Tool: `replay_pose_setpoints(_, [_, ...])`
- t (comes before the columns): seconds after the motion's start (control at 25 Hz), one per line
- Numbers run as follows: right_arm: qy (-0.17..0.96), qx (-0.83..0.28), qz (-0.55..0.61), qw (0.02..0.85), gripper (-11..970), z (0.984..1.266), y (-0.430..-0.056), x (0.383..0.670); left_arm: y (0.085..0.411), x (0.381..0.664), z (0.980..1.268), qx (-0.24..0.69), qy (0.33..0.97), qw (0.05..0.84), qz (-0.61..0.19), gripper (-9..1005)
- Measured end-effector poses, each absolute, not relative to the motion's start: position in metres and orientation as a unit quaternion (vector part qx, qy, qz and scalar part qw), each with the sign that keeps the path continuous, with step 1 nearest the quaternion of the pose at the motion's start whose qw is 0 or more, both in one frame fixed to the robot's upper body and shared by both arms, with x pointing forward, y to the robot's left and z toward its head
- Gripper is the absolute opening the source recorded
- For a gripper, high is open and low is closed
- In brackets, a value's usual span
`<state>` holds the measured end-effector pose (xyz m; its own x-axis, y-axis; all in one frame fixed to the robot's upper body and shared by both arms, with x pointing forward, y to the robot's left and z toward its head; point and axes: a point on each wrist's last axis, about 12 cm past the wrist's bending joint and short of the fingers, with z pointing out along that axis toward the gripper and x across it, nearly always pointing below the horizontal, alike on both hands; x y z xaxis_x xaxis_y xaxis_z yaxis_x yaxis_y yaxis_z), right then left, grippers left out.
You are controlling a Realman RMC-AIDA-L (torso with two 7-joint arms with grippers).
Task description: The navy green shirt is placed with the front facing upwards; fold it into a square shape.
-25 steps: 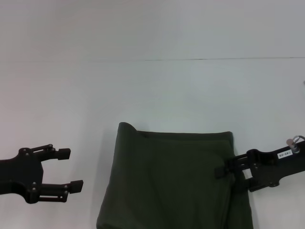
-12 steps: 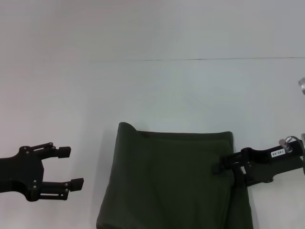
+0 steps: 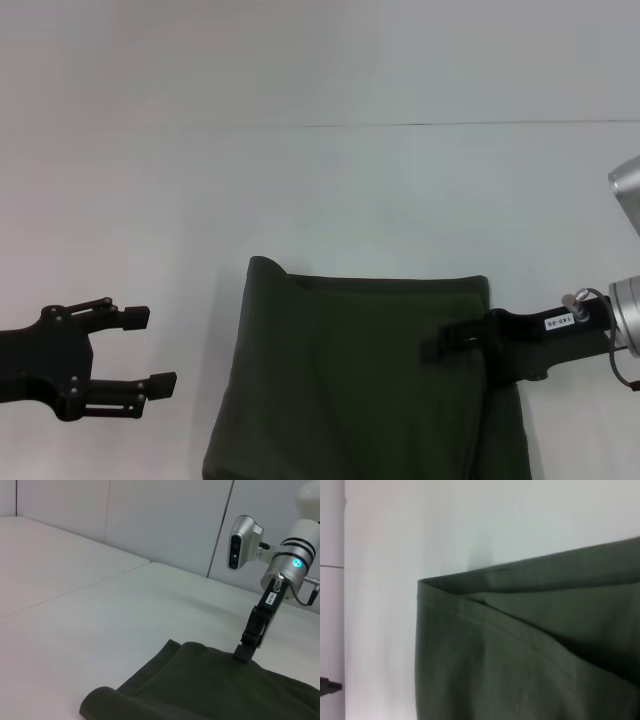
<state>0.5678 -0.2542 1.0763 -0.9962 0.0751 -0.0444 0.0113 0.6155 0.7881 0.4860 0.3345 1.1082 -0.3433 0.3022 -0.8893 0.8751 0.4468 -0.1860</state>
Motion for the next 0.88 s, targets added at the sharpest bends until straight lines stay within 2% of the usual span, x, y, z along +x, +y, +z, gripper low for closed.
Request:
replay_pose_setpoints(0.72, [0.899,0.008,0.438,0.034,723,1.073,-0.243,0.568,0.335,0.486,1.109,0.395,0.741,0.418,-0.346,933])
replay_pose_setpoints(0.8, [0.899,0.005,0.436,0.033,473,1.074,-0.243,0.568,0.335,0.487,1.109,0.394,0.742,0.419,-0.346,933])
replay_pose_setpoints(0.88, [0.900,0.004,0.435,0.034,389,1.074,-0.242,0.569,0.335,0.487,1.109,0.394,0.742,0.419,-0.345,933])
